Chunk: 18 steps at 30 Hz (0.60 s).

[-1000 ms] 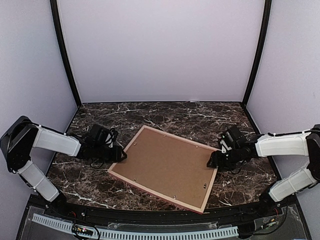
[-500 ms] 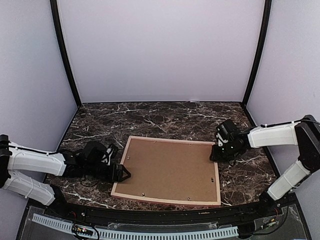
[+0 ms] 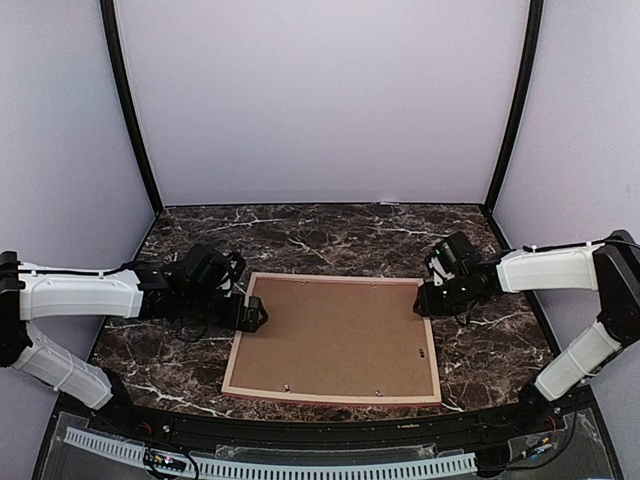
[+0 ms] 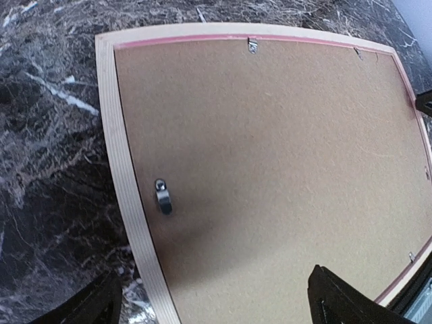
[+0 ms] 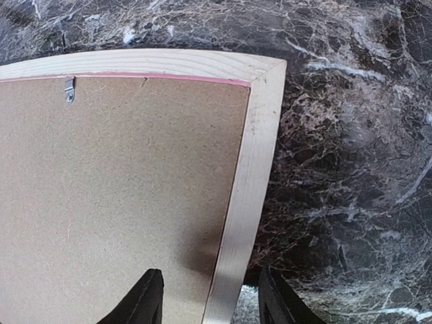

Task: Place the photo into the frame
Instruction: Rotate the photo frame at the center of the board.

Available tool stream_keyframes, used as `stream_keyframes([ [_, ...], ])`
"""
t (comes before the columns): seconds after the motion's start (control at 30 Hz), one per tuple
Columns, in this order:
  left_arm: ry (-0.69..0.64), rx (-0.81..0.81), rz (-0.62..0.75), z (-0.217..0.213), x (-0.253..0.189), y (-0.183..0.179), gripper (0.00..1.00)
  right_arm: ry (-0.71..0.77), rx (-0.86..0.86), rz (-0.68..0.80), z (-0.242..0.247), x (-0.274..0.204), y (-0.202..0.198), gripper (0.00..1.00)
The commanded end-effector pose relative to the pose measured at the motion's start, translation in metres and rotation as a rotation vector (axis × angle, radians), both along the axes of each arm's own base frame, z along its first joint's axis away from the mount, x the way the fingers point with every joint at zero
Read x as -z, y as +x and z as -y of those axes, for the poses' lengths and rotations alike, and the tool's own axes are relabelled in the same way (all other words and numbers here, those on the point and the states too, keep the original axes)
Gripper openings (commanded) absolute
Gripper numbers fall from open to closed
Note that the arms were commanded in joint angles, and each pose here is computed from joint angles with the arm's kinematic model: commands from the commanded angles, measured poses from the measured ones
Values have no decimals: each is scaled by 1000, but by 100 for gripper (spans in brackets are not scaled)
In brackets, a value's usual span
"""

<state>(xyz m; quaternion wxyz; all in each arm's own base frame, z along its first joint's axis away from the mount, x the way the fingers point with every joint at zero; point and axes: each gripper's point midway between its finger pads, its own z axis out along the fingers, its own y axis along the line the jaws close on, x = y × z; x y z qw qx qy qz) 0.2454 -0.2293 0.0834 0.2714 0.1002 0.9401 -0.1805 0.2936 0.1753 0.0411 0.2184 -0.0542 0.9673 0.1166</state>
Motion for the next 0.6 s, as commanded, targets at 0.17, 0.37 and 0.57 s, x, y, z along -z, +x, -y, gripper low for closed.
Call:
stream_keyframes([
  [0.17, 159, -38, 37, -33, -7, 39, 99, 41, 21, -20, 5, 0, -18, 46],
  [0.37, 156, -56, 31, -49, -2, 53, 99, 58, 21, -49, 7, 9, -33, 42],
  [0.57, 157, -51, 32, -49, 0, 62, 99, 39, 16, -57, 7, 12, -34, 34],
])
